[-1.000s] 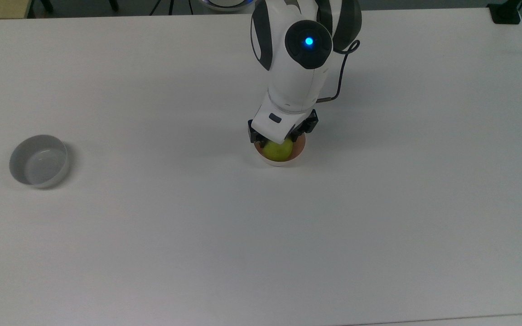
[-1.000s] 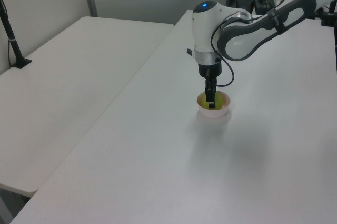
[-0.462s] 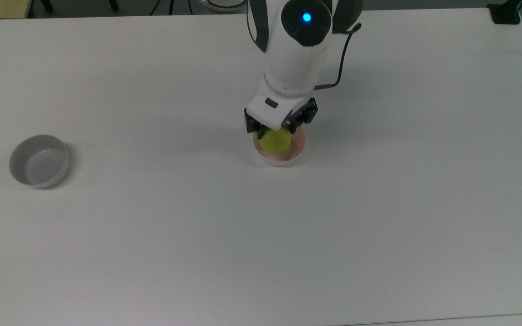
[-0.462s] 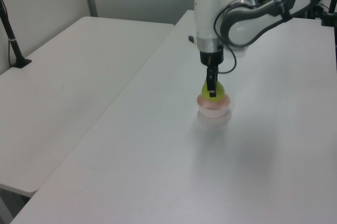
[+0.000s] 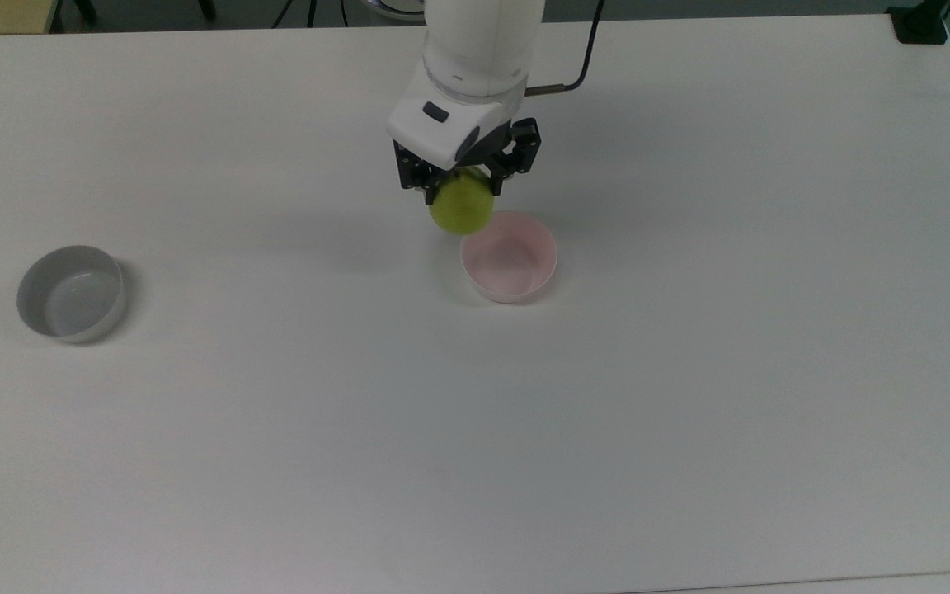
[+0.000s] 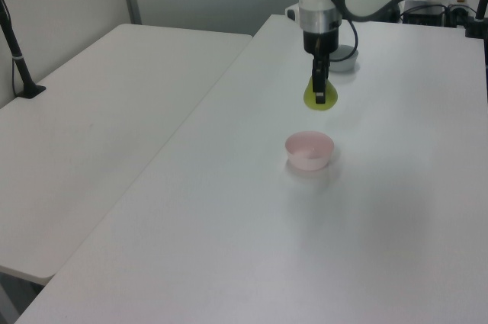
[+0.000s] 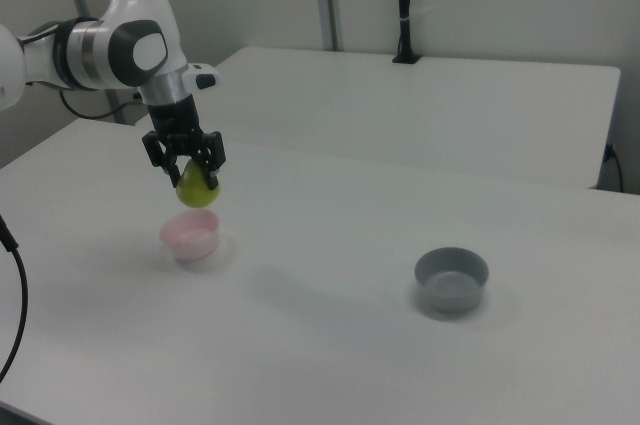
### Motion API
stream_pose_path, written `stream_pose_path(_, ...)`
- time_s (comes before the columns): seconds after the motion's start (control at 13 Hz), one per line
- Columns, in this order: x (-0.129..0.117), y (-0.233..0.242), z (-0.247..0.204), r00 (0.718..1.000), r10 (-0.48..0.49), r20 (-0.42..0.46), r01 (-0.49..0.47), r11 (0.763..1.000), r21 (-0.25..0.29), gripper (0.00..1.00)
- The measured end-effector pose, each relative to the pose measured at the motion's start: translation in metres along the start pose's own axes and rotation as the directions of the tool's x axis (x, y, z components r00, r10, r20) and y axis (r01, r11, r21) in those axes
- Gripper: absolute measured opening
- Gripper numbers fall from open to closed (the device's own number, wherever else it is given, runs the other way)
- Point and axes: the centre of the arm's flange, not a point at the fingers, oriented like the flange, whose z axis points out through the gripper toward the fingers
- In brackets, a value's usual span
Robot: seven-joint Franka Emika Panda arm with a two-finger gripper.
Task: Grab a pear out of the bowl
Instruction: 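Lift the pear out of the pink bowl and carry it sideways, then lower the pear onto the table between the bowls and open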
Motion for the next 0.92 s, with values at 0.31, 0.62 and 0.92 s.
stream_pose_path(0.31,-0.008,0.074,-0.004,1.000,0.030,-0.007,-0.030,1.000,0.001,0.75)
stream_pose_path(0.62,-0.020,0.145,-0.004,0.997,0.069,-0.022,-0.069,0.998,0.000,0.75)
stream_pose_path(0.92,-0.016,0.152,0.006,0.997,0.077,-0.031,-0.077,0.997,-0.002,0.75)
